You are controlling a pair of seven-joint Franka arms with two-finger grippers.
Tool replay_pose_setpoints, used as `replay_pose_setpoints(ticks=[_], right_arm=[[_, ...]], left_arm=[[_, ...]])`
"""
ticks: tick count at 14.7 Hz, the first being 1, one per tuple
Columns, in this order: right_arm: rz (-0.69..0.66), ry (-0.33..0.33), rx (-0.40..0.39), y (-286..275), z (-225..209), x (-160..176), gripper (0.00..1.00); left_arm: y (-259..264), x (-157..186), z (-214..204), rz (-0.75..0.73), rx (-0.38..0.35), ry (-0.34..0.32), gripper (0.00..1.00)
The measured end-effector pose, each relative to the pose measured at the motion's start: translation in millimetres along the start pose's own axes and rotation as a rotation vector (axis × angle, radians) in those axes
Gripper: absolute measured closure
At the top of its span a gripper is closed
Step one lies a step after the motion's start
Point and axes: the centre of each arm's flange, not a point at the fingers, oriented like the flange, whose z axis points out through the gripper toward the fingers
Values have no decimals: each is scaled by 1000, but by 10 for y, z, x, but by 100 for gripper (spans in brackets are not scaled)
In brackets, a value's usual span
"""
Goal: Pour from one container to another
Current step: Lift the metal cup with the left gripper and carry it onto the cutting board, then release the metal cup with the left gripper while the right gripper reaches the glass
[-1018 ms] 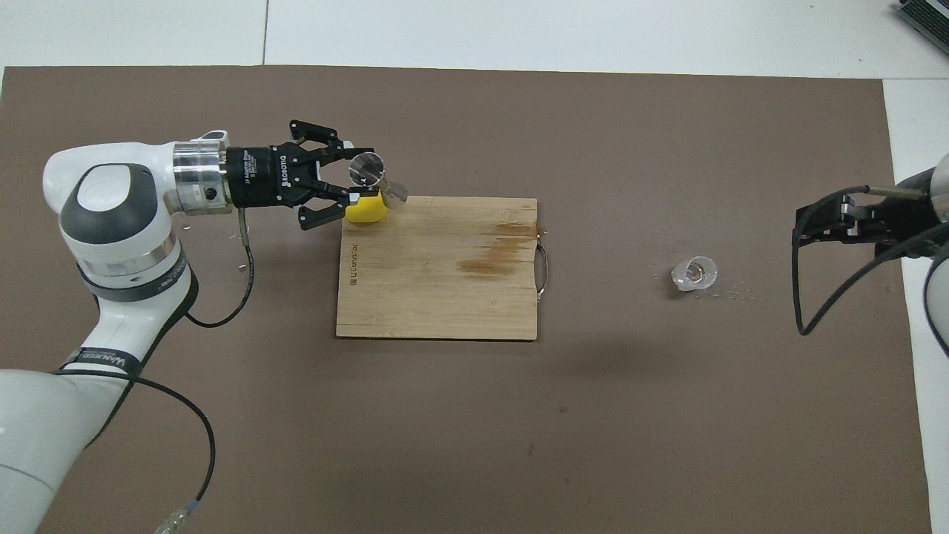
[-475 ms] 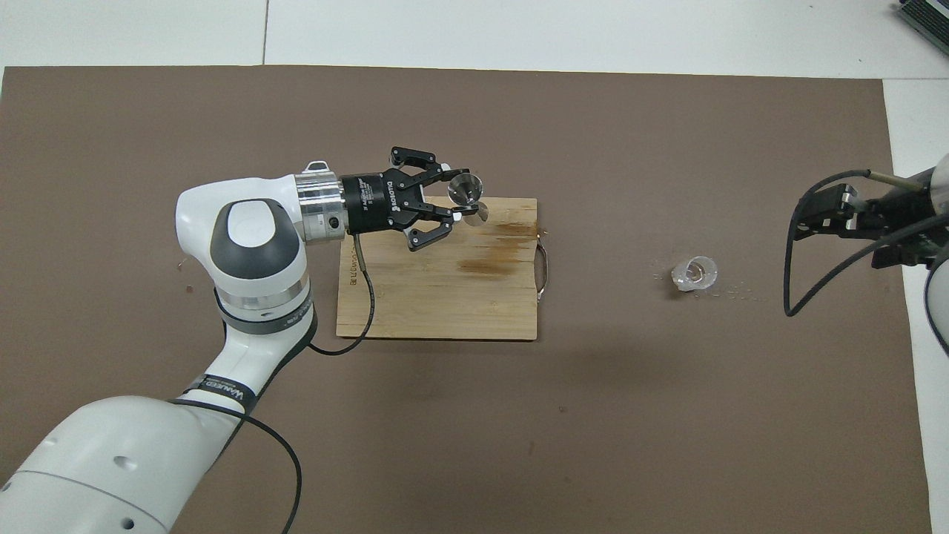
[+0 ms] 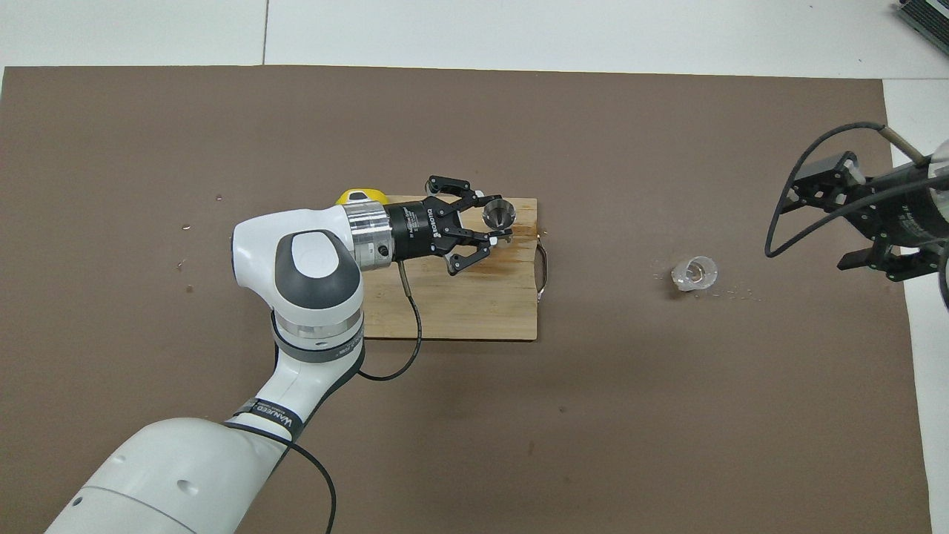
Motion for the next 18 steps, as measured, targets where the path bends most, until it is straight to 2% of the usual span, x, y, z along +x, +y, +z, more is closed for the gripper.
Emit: replay_pose_setpoints(ticks=[2, 5, 8, 13, 15, 18], right_arm=[[135, -3, 21, -20, 109, 101, 0], [315, -61, 20, -8, 349, 233, 0], [481, -156, 32, 97, 765, 570, 0], [637, -277, 86, 352, 1384, 1019, 0], [676, -313, 90, 410, 1657, 1038, 0], [710, -352, 75, 504, 1908, 995, 0]], left_arm=[[-47, 55, 31, -10, -2, 11, 50], [-104, 131, 60, -19, 2, 26, 50], [-174, 162, 116, -20, -1, 43, 50], [-172, 171, 112, -19, -16, 54, 50], [-174, 171, 113, -18, -18, 55, 33], [-173, 171, 113, -18, -19, 56, 1]])
